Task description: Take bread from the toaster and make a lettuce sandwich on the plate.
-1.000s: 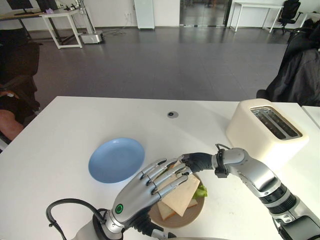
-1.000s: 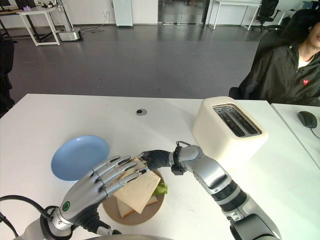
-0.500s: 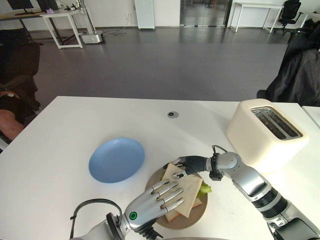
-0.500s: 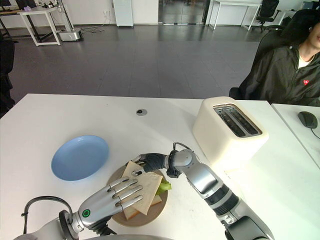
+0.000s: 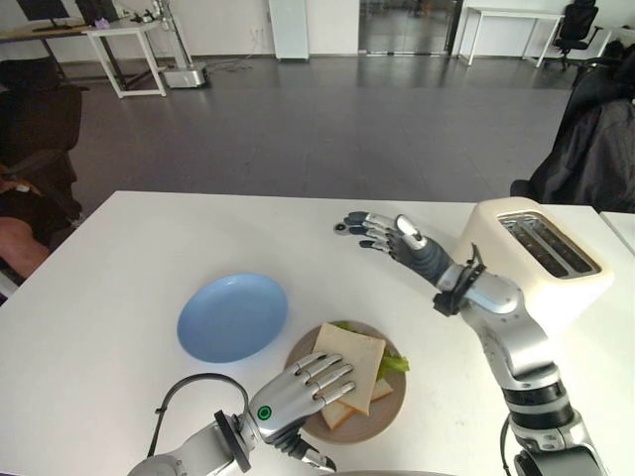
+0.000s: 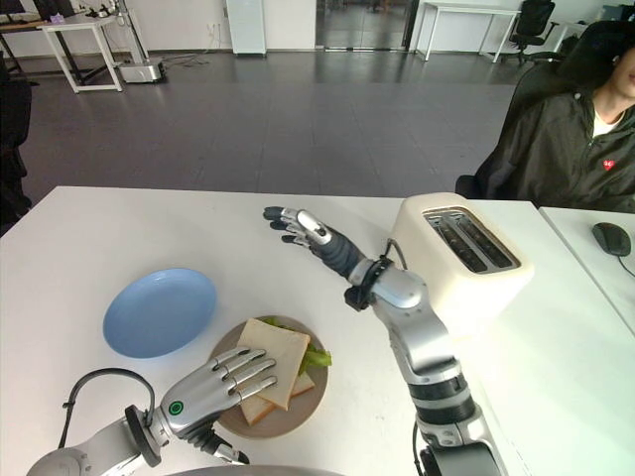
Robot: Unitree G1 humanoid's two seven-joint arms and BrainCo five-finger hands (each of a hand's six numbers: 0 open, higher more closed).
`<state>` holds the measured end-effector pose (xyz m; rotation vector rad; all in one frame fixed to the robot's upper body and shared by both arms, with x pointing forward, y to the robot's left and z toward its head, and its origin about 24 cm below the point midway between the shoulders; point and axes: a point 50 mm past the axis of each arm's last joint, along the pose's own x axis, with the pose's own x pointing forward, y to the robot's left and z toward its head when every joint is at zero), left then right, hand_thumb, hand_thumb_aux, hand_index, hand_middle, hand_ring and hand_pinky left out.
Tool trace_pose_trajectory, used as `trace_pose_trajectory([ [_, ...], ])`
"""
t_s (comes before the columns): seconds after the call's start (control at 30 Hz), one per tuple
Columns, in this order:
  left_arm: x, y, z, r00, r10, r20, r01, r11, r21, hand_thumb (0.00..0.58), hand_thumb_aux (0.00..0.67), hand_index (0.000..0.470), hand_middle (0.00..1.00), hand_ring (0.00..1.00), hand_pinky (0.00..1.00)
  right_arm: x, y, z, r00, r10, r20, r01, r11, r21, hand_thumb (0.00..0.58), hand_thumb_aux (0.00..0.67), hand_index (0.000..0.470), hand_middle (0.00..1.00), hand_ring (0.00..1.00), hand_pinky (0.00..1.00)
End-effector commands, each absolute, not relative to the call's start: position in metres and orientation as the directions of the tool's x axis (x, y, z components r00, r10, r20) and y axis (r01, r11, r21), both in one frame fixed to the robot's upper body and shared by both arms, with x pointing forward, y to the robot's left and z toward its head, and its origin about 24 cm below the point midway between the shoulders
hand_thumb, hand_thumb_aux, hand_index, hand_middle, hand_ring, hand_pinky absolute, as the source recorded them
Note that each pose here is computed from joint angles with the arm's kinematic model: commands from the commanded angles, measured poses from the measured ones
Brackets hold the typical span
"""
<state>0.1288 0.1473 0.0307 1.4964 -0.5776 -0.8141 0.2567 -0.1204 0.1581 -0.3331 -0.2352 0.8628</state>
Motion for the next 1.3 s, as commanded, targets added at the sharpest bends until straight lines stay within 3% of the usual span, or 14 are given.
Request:
trace_pose_trajectory([
  [0.03,0.131,0.143,0.031,0.613,-0.778,-0.139,0.217,-0.003,0.976,0.000,0.000,0.000,0.00,0.00,0.00,0.232,-0.154,0.161,0.610,0.791,-0.059,-0.657,0.463,-0.595,0.000,0.000,0.000,0.00,0.00,0.00],
  [0.07,0.134,0.137,0.043,0.614,-0.788,-0.044,0.203,0.103,0.974,0.000,0.000,0.000,0.00,0.00,0.00,0.227,-0.164,0.160,0.626,0.773,-0.105,-0.631,0.423,-0.650,0.000,0.000,0.000,0.00,0.00,0.00],
  [0.1,0.136,0.134,0.056,0.612,-0.790,0.040,0.192,0.198,0.961,0.000,0.000,0.000,0.15,0.15,0.15,0.224,-0.171,0.157,0.636,0.758,-0.148,-0.615,0.381,-0.690,0.000,0.000,0.000,0.28,0.28,0.28],
  [0.13,0.137,0.135,0.071,0.609,-0.782,0.132,0.176,0.296,0.939,0.104,0.063,0.044,1.00,1.00,1.00,0.218,-0.178,0.152,0.633,0.746,-0.206,-0.612,0.320,-0.723,0.100,0.060,0.042,0.98,0.98,0.98],
  [0.17,0.138,0.137,0.083,0.606,-0.769,0.203,0.165,0.371,0.914,0.452,0.355,0.249,1.00,1.00,1.00,0.212,-0.182,0.147,0.625,0.739,-0.253,-0.618,0.270,-0.738,0.509,0.436,0.306,0.98,0.98,0.98],
  [0.2,0.139,0.146,0.098,0.607,-0.747,0.270,0.144,0.437,0.888,0.580,0.670,0.470,1.00,1.00,1.00,0.205,-0.184,0.143,0.603,0.743,-0.291,-0.629,0.220,-0.745,0.580,0.670,0.470,0.98,0.98,0.98],
  [0.3,0.142,0.180,0.121,0.656,-0.685,0.315,0.093,0.488,0.868,0.580,0.670,0.470,1.00,1.00,1.00,0.179,-0.178,0.127,0.462,0.797,-0.388,-0.707,0.067,-0.705,0.580,0.670,0.470,0.97,0.97,0.97],
  [0.43,0.137,0.229,0.090,0.727,-0.685,-0.048,0.288,0.240,0.927,0.580,0.670,0.470,1.00,1.00,1.00,0.149,-0.170,0.089,0.263,0.789,-0.555,-0.817,-0.123,-0.563,0.580,0.670,0.470,0.97,0.97,0.97],
  [0.57,0.116,0.221,0.053,0.565,-0.740,-0.364,0.542,0.001,0.840,0.580,0.670,0.470,1.00,1.00,1.00,0.138,-0.161,0.058,0.160,0.750,-0.642,-0.858,-0.216,-0.466,0.580,0.670,0.470,0.98,0.98,0.98],
  [0.7,0.114,0.190,0.020,0.473,-0.760,-0.445,0.598,-0.094,0.796,0.580,0.670,0.470,1.00,1.00,1.00,0.142,-0.153,0.026,0.148,0.701,-0.698,-0.887,-0.218,-0.407,0.580,0.670,0.470,0.97,0.97,0.97],
  [0.93,0.182,0.146,0.023,0.655,-0.704,-0.273,0.371,-0.016,0.929,0.580,0.670,0.470,1.00,1.00,1.00,0.180,-0.149,-0.005,0.374,0.641,-0.670,-0.899,0.073,-0.432,0.580,0.670,0.470,0.96,0.96,0.96],
  [1.17,0.288,0.120,0.028,0.757,-0.612,-0.231,0.198,-0.121,0.973,0.580,0.670,0.470,1.00,1.00,1.00,0.256,-0.157,-0.009,0.683,0.496,-0.537,-0.724,0.363,-0.586,0.580,0.670,0.470,0.95,0.95,0.95],
  [1.2,0.295,0.117,0.027,0.758,-0.612,-0.226,0.191,-0.122,0.974,0.580,0.670,0.470,1.00,1.00,1.00,0.262,-0.153,-0.007,0.704,0.502,-0.502,-0.701,0.380,-0.604,0.573,0.599,0.420,0.94,0.94,0.94],
  [1.3,0.293,0.109,0.027,0.752,-0.635,-0.180,0.173,-0.074,0.982,0.580,0.670,0.470,1.00,1.00,1.00,0.272,-0.138,0.006,0.732,0.569,-0.374,-0.646,0.406,-0.647,0.579,0.641,0.450,0.97,0.97,0.97],
])
